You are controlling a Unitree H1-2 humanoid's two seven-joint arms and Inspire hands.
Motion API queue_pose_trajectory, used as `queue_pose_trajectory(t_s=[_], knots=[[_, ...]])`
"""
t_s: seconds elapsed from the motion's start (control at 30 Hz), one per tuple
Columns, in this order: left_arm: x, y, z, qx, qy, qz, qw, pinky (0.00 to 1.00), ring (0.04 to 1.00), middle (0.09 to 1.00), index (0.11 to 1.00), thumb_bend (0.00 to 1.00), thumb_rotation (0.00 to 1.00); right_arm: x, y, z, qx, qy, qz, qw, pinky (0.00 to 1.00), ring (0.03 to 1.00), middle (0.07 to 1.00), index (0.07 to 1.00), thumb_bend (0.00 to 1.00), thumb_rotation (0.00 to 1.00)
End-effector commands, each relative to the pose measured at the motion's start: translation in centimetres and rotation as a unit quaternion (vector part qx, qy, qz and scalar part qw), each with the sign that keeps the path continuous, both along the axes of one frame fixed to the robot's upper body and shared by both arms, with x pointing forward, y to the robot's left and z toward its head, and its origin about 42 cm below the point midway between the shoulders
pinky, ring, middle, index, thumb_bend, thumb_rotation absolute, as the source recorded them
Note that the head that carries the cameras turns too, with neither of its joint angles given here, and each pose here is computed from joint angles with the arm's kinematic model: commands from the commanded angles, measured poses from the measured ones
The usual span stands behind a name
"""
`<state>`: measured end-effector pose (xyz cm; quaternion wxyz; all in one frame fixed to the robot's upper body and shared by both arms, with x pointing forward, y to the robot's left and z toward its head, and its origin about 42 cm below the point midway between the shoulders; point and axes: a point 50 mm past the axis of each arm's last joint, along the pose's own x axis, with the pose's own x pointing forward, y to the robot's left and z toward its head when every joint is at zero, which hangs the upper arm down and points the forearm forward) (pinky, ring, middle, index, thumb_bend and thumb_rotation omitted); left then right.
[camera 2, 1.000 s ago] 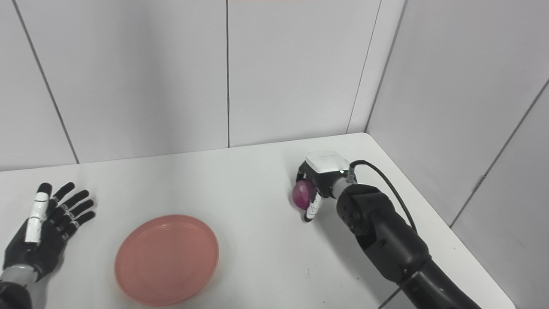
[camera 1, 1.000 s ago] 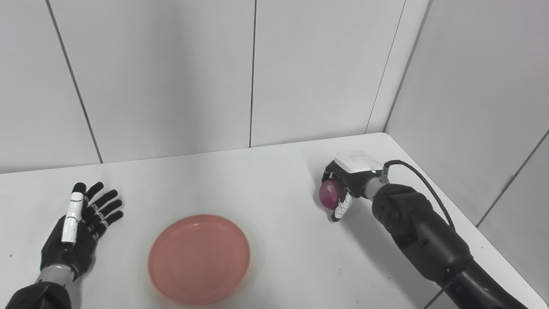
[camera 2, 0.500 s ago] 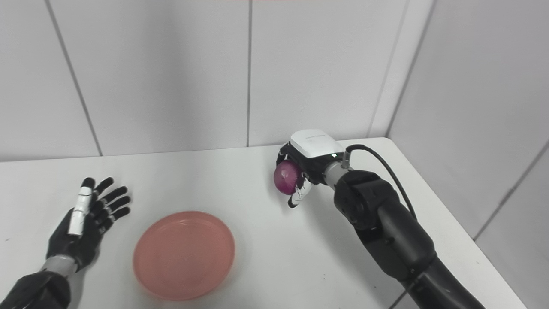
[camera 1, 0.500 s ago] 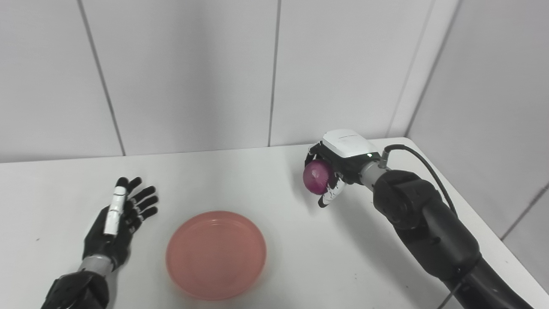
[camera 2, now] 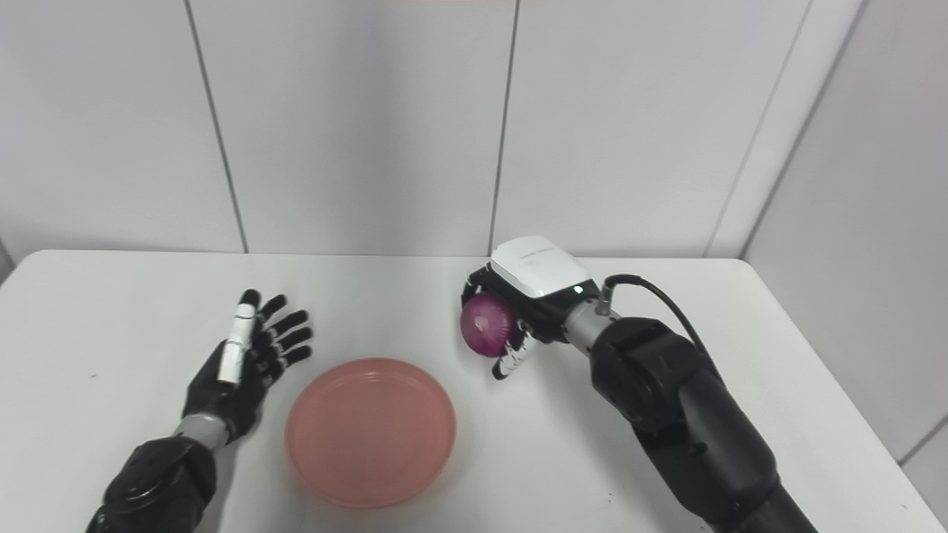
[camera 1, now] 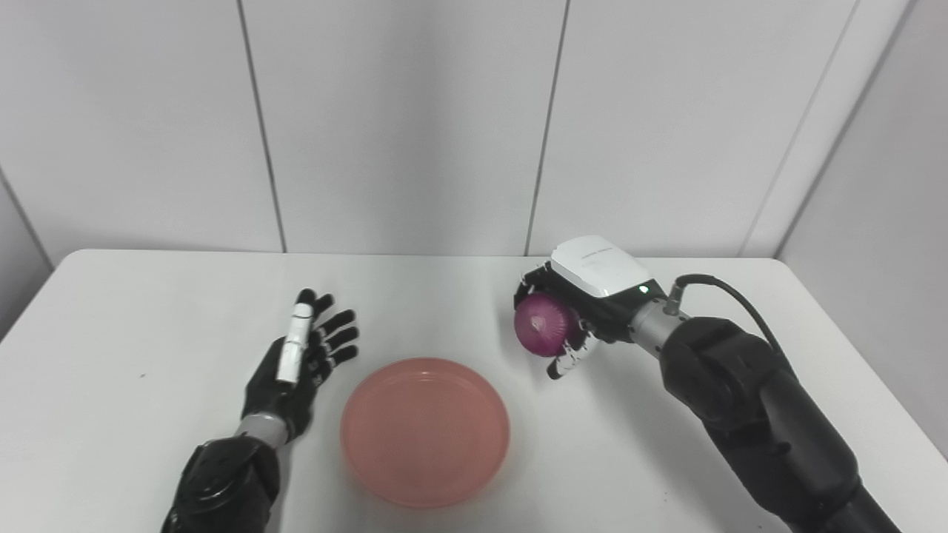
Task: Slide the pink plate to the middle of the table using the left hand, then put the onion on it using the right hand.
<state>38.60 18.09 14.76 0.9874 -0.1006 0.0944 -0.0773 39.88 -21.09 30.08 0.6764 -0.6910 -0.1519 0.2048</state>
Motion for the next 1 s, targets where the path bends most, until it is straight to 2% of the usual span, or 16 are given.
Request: queue_pose_trajectory(t_s=[0.0, 0.13, 0.27, 0.53, 0.83, 0.97], knots=[[-0.2, -0.8, -0.3, 0.008, 0.017, -0.006, 1.0, 0.86, 0.845, 0.848, 0.908, 0.63, 0.95, 0.3, 1.1, 2.7, 0.005, -0.049, 0.031, 0.998, 0.26, 0.323, 0.474, 0.489, 0.53, 0.0], [-0.3, -1.2, -0.2, 0.003, 0.019, -0.007, 1.0, 0.88, 0.861, 0.863, 0.928, 0.63, 0.95, 0.0, 2.1, 2.6, 0.014, -0.04, 0.044, 0.998, 0.3, 0.355, 0.477, 0.488, 0.53, 0.0], [-0.3, -1.5, -0.3, 0.003, 0.017, -0.007, 1.0, 0.9, 0.866, 0.865, 0.934, 0.62, 0.97, -0.1, 3.2, 2.4, 0.031, -0.024, 0.061, 0.997, 0.31, 0.374, 0.433, 0.526, 0.52, 0.0], [-0.4, -2.1, -0.4, 0.004, 0.021, 0.0, 1.0, 0.88, 0.845, 0.847, 0.914, 0.62, 0.97, -0.2, 5.2, 2.1, 0.012, -0.016, 0.086, 0.996, 0.34, 0.42, 0.454, 0.52, 0.53, 0.0], [-0.5, -2.4, -0.3, 0.008, 0.02, 0.005, 1.0, 0.88, 0.842, 0.847, 0.916, 0.6, 0.97, 0.3, 7.8, 0.4, -0.01, 0.0, 0.118, 0.993, 0.35, 0.416, 0.451, 0.519, 0.52, 0.0], [-0.5, -2.6, -0.5, 0.011, 0.022, 0.005, 1.0, 0.87, 0.84, 0.847, 0.909, 0.61, 0.97, 0.4, 8.6, -0.4, -0.014, 0.007, 0.123, 0.992, 0.38, 0.447, 0.457, 0.52, 0.53, 0.0]])
